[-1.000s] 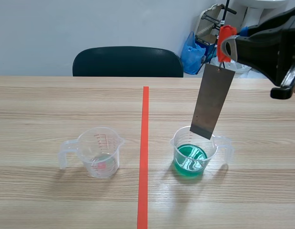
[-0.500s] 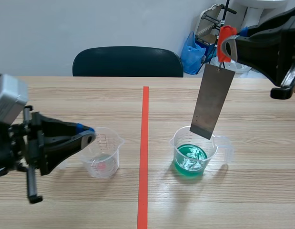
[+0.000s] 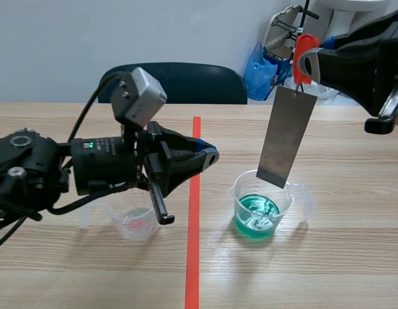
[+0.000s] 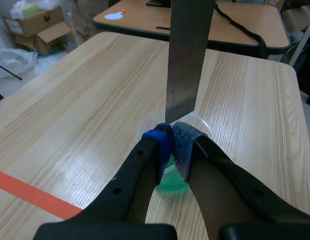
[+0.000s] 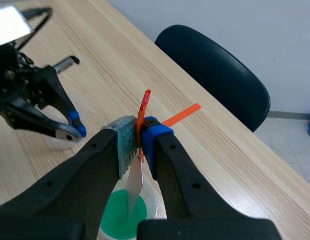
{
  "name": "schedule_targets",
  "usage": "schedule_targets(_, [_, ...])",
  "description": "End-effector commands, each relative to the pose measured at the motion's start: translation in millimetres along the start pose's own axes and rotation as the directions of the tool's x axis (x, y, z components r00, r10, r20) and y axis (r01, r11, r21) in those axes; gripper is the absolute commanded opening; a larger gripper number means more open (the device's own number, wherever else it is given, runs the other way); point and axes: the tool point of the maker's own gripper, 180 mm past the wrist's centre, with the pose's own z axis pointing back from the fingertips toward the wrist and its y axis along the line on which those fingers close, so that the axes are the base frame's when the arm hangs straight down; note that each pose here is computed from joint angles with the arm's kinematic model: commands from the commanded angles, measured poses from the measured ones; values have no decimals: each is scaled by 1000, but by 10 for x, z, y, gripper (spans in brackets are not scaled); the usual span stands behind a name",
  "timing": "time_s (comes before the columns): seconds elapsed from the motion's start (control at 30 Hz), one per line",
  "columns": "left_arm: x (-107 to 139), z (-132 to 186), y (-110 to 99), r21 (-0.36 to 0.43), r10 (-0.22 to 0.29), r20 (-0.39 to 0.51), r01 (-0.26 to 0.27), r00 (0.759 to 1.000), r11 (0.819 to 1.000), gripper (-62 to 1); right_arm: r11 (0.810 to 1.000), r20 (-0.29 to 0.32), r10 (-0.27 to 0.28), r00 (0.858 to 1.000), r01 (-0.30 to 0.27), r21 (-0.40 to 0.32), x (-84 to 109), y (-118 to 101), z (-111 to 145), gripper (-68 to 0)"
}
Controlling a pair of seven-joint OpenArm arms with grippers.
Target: Do the redox reaction experiment
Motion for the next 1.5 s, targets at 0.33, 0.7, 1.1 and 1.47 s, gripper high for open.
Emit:
schedule_targets(0.33, [154,-352,-6,-20,32,68,-30,997,999,-582,1000,39,16,999,-16,2,129,-5,11,-669])
schedule_targets(0.7, [137,-407,-11,-14,50,74,-49,996,999,-582,1000,36,16,999,-16,2,124,-5,11,-669])
schedule_targets(1.1, [127,-395,3,-9,48,70,-47,996,999,-582,1000,36,16,999,-16,2,124,-5,11,-669])
schedule_targets(1.47, [-156,453,448,141,-7,-21,10,1000,990,-582,1000,36,16,999,-16,2,124,-5,11,-669])
